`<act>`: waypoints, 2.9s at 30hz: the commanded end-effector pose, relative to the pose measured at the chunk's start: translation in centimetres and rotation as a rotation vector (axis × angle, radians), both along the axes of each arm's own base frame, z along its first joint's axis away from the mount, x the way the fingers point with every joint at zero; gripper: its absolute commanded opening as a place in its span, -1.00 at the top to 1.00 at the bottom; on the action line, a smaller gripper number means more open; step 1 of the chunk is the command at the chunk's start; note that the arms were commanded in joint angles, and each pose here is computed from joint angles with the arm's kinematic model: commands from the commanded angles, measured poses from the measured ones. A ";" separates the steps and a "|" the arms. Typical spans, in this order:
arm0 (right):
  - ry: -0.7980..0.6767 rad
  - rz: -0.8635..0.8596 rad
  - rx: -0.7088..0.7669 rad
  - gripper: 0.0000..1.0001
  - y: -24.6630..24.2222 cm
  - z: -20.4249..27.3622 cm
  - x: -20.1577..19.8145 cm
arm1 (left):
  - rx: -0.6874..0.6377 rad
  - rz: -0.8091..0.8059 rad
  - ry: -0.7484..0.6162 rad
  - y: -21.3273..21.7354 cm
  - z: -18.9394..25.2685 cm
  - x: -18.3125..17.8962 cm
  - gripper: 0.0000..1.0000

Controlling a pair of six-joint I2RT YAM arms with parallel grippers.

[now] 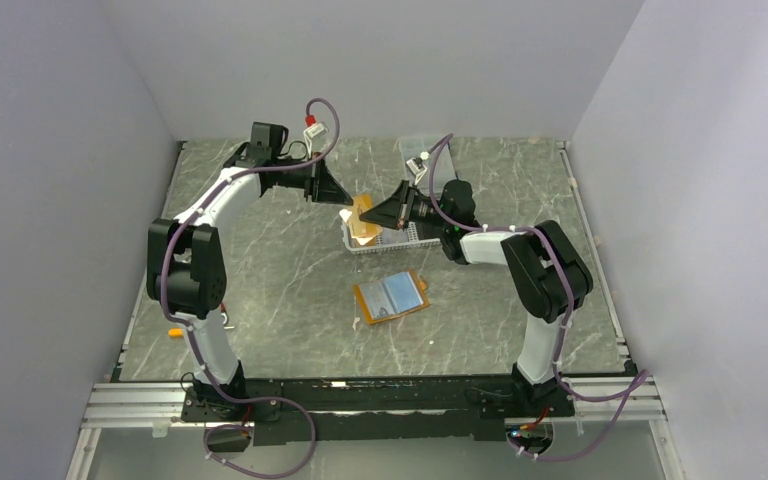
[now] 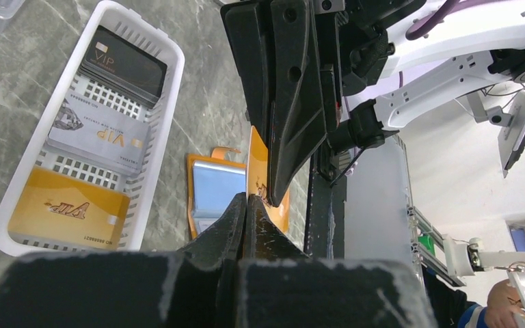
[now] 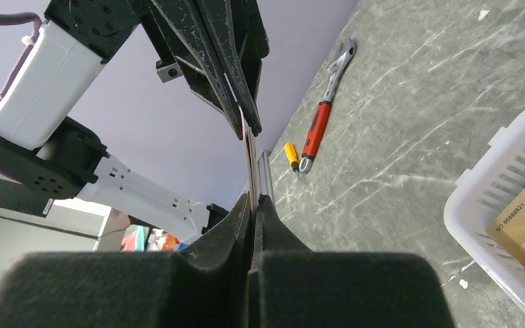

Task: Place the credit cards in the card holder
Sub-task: Place the credit card in the storage box.

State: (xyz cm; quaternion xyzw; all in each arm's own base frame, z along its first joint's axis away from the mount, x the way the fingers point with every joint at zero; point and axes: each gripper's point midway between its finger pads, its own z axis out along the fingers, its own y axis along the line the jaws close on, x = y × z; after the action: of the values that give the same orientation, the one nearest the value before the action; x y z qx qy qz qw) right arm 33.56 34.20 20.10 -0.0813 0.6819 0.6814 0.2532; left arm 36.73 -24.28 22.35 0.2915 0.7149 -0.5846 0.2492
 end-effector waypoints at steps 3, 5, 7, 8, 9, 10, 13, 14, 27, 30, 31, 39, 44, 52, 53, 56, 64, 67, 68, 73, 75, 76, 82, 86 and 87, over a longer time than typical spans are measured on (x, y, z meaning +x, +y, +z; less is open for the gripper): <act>-0.080 0.040 0.042 1.00 0.4 2.0 -0.4 | -0.049 -0.022 -0.061 0.0 2.5 1.5 1.00; -0.075 0.047 0.040 1.00 0.4 1.8 -0.6 | -0.046 -0.013 -0.065 0.2 2.6 2.1 1.00; -0.072 0.054 0.041 1.00 0.5 1.7 -0.7 | -0.044 -0.004 -0.075 0.3 2.6 2.6 1.00; -0.070 0.060 0.044 1.00 0.5 1.7 -0.7 | -0.045 0.000 -0.076 0.4 2.8 2.8 1.00; -0.062 0.062 0.045 1.00 0.5 1.6 -0.7 | -0.046 0.004 -0.076 0.4 2.8 2.9 1.00; -0.059 0.064 0.046 0.99 0.5 1.5 -0.7 | -0.047 0.007 -0.080 0.5 2.9 3.1 1.00; -0.052 0.075 0.050 0.94 0.6 1.3 -0.6 | -0.041 0.019 -0.083 0.7 2.6 3.7 1.00; -0.047 0.075 0.050 0.92 0.6 1.2 -0.5 | -0.035 0.024 -0.086 0.7 2.4 3.9 1.00; 0.014 0.015 -0.009 0.82 0.4 -3.0 3.5 | -0.020 0.025 -0.036 0.1 -2.8 8.2 1.00; 0.032 0.013 -0.032 0.82 0.3 -4.4 3.8 | -0.008 0.024 -0.023 0.1 -4.3 8.3 1.00; 0.035 0.013 -0.037 0.82 0.3 -4.7 3.8 | -0.005 0.025 -0.024 0.1 -4.6 8.2 1.00; 0.080 0.007 -0.052 0.75 -0.6 -7.1 3.4 | 0.005 0.041 -0.037 0.2 -4.8 9.0 1.00; 0.083 0.013 -0.052 0.73 -0.9 -7.3 3.1 | 0.005 0.056 -0.035 0.5 -5.0 9.8 1.00; 0.082 0.009 -0.038 0.85 -1.2 -7.2 2.7 | 0.005 0.066 -0.015 1.1 -5.7 9.8 1.00; 0.089 0.003 -0.037 0.90 -1.3 -7.3 2.8 | 0.004 0.064 -0.012 1.1 -5.8 9.6 1.00; 0.088 -0.011 -0.024 0.98 -1.5 -7.2 3.1 | -0.006 0.060 -0.001 1.1 -5.7 8.9 1.00; 0.110 -0.049 -0.106 1.00 -1.7 -9.3 3.9 | -0.029 0.035 0.011 1.3 -4.6 7.0 1.00; 0.116 -0.053 -0.144 1.00 -1.7 -10.3 4.0 | -0.041 0.054 -0.005 1.7 -3.5 7.4 1.00; 0.118 -0.055 -0.153 1.00 -1.7 -10.6 4.1 | -0.045 0.058 -0.011 1.8 -3.0 7.5 1.00; 0.121 -0.070 -0.204 1.00 -1.9 -11.8 4.5 | -0.067 0.063 -0.021 1.7 -1.6 7.8 1.00; 0.125 -0.079 -0.215 1.00 -2.0 -12.0 4.7 | -0.067 0.063 -0.014 1.7 -1.8 7.7 1.00; 0.126 -0.089 -0.220 1.00 -2.0 -12.1 4.9 | -0.066 0.062 -0.009 1.7 -2.1 7.6 1.00; 0.136 -0.134 -0.247 1.00 -2.3 -12.9 5.8 | -0.067 0.047 0.020 1.8 -2.8 6.7 1.00; 0.122 -0.182 -0.260 1.00 -2.3 -12.4 7.0 | -0.079 0.036 0.016 1.8 -2.1 6.1 1.00; 0.117 -0.194 -0.258 1.00 -2.2 -12.1 7.5 | -0.083 0.036 0.015 1.8 -1.9 5.9 1.00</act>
State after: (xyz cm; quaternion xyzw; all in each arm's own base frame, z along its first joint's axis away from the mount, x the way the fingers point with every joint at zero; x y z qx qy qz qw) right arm 38.23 32.14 7.16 -0.0096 0.7832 0.5842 0.2127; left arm 43.84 -22.62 16.01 0.2283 0.7288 -0.6006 0.2367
